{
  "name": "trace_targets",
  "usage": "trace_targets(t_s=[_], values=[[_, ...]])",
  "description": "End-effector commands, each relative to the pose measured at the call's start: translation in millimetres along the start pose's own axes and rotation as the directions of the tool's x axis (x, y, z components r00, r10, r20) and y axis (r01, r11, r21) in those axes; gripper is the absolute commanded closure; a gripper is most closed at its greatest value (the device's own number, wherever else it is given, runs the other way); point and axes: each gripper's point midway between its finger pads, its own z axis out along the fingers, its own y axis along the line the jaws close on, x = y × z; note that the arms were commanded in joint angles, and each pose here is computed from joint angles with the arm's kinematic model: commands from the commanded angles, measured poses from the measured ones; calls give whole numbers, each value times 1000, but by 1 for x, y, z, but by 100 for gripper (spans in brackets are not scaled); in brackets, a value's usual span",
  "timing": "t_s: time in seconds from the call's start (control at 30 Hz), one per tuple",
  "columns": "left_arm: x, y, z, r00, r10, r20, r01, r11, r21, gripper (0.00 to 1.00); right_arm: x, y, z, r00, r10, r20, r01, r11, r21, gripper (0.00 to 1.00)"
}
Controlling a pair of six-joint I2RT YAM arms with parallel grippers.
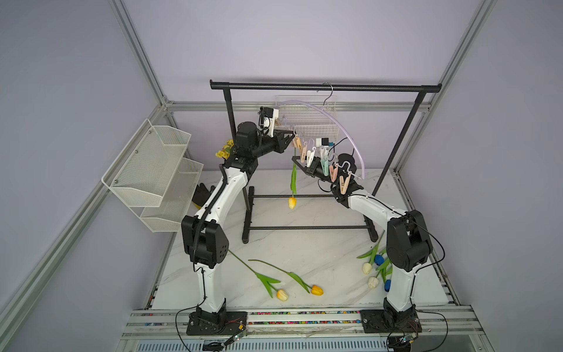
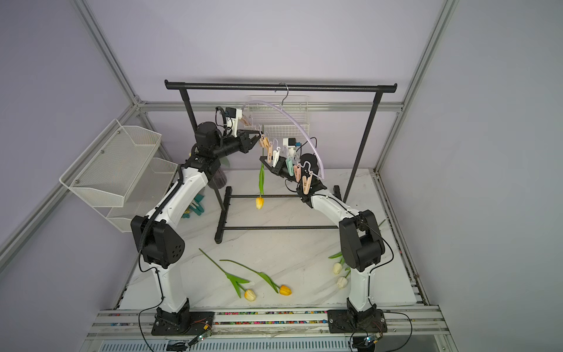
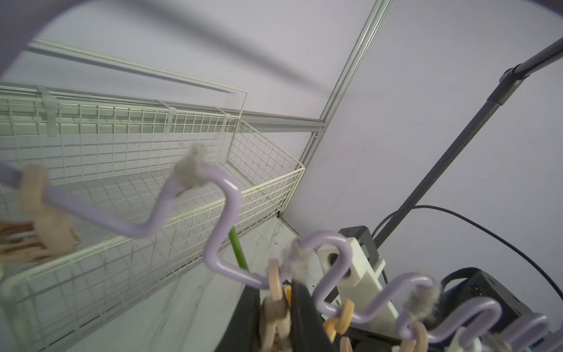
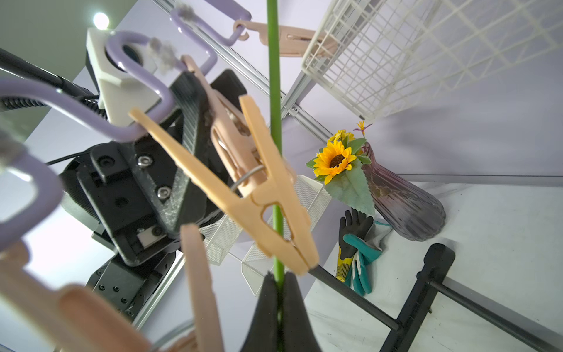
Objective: Dry the flowers on a clothes hanger
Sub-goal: Clamp the flower onto the hanger.
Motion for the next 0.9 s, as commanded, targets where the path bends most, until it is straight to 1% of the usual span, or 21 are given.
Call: trace_targets(t_s=[0.0, 0.2, 0.47, 0.77, 0.8, 0.87], values=[[-16, -8, -4, 999, 25, 48, -25, 1000, 17, 83, -4, 23, -2, 999, -43, 8, 44, 998, -55, 100], [-15, -6, -3, 999, 25, 48, -25, 1000, 12, 83, -3, 26, -2, 999, -42, 2, 42, 997, -65, 100], [-13, -4, -2, 999, 25, 47, -26, 1000, 8, 83, 0, 30, -1, 1000, 14, -1, -14, 992, -122, 100], [-13, -6, -3, 999, 22, 49, -23, 1000, 16, 83, 0, 32, 2, 999, 47, 8, -45, 991, -129, 100], [-14, -7, -3, 998, 22, 52, -23, 1000, 19, 81, 0, 30, 2, 999, 49, 11, -47, 991, -125, 100], [-12, -8, -3, 998, 23, 51, -24, 999, 26, 73, 0, 29, 2, 999, 51, 13, -49, 991, -122, 100]])
